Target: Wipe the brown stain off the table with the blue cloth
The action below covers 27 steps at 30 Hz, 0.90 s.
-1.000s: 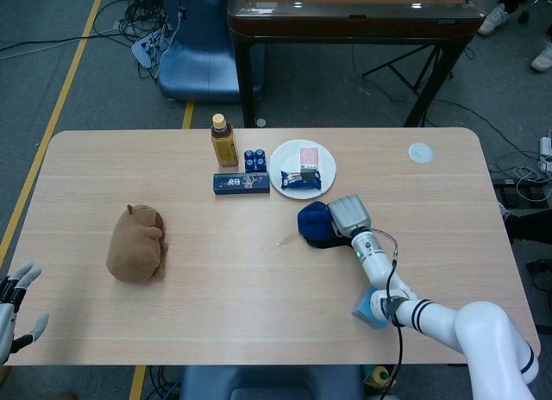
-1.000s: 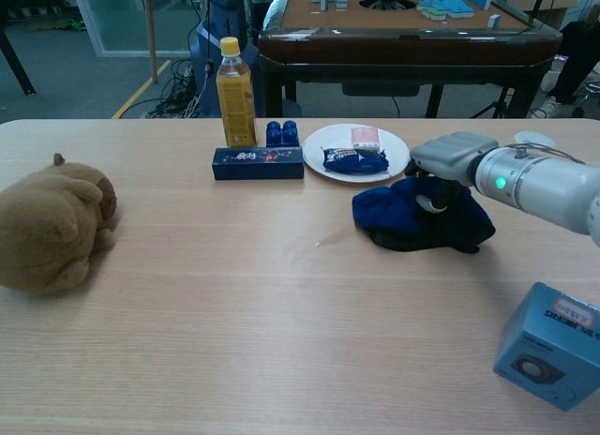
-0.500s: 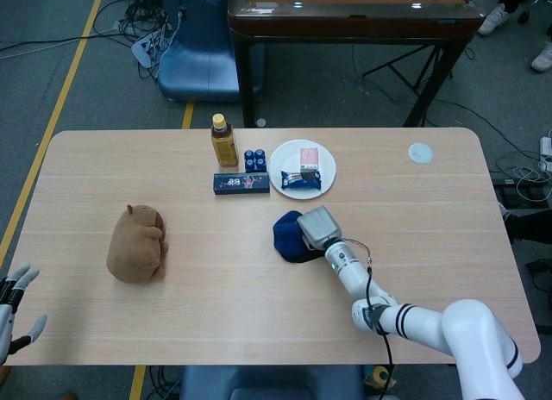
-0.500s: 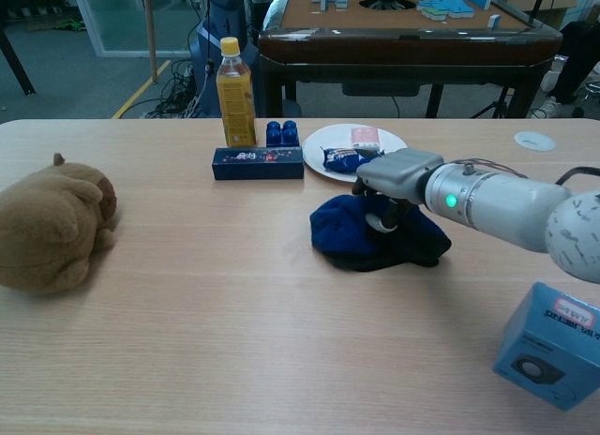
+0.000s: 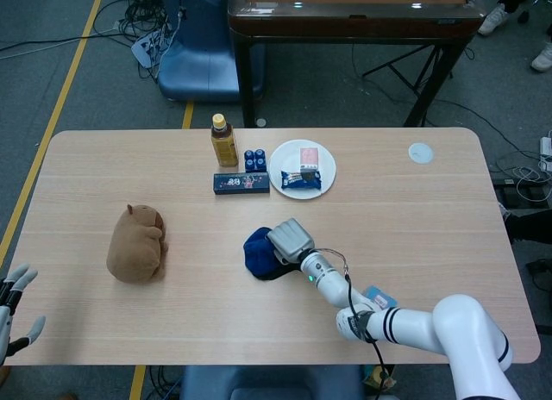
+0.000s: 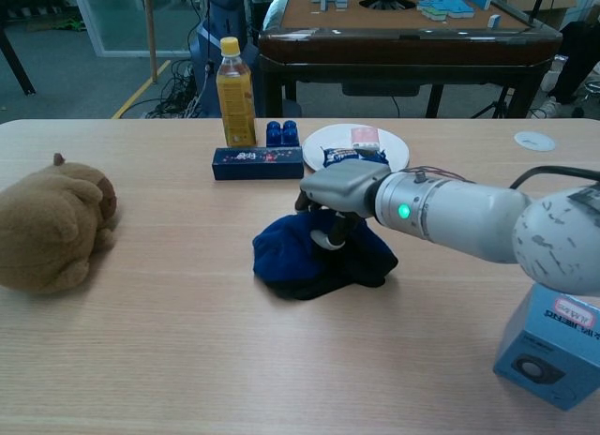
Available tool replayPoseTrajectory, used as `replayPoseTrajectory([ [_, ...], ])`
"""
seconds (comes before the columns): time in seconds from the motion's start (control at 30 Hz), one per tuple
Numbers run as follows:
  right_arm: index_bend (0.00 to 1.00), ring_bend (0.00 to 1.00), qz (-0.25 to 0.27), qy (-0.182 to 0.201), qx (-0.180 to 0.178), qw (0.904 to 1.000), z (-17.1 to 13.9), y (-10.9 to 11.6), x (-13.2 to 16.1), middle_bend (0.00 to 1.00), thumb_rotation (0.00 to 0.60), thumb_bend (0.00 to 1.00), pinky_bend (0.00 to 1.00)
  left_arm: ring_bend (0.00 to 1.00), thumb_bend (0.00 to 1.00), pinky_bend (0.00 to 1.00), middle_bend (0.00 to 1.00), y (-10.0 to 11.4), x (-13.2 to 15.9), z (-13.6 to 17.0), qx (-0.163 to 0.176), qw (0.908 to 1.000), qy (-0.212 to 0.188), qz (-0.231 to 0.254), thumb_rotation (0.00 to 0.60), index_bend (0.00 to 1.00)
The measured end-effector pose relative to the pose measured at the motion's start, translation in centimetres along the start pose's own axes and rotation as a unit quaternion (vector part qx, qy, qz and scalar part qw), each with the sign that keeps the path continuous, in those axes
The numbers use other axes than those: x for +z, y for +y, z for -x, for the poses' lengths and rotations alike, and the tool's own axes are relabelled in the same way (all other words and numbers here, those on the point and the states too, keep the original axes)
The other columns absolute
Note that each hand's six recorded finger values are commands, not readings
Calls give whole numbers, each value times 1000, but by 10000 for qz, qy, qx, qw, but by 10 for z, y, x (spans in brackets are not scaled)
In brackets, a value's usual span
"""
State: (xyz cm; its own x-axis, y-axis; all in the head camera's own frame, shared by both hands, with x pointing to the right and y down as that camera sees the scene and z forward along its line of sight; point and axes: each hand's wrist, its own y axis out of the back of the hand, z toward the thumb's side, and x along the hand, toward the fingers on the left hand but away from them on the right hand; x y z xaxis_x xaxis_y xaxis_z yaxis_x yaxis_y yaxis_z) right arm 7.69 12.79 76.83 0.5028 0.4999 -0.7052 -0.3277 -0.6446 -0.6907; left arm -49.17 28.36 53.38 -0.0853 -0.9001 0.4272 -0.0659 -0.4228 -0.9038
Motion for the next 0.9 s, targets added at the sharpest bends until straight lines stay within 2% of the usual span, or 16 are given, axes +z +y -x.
replayPoseTrajectory([
  [0.23, 782, 573, -69, -560, 26, 9984, 10, 0, -34, 566, 600, 736, 740, 143, 273, 128, 103, 0, 0, 1, -14, 10000, 11, 12, 600, 165],
  [0.47, 782, 573, -117, -1359, 175, 9905, 9, -6, -90, 566, 600, 736, 740, 143, 273, 128, 103, -1, 1, 1, -33, 10000, -30, 19, 600, 165],
  [0.57, 782, 573, -215, -1582, 235, 9869, 2, -9, -111, 566, 600, 736, 740, 143, 273, 128, 103, -2, 1, 1, -45, 10000, -27, 24, 600, 165],
  [0.73, 782, 573, -235, -1544, 298, 9873, -6, -12, -114, 566, 600, 735, 740, 143, 272, 128, 103, -4, 4, 0, -69, 9999, -80, 37, 600, 165],
  [0.9, 782, 573, -192, -1064, 312, 9937, -11, -13, -84, 566, 600, 734, 740, 143, 273, 128, 103, -4, 6, -1, -59, 9999, -112, 35, 600, 165],
])
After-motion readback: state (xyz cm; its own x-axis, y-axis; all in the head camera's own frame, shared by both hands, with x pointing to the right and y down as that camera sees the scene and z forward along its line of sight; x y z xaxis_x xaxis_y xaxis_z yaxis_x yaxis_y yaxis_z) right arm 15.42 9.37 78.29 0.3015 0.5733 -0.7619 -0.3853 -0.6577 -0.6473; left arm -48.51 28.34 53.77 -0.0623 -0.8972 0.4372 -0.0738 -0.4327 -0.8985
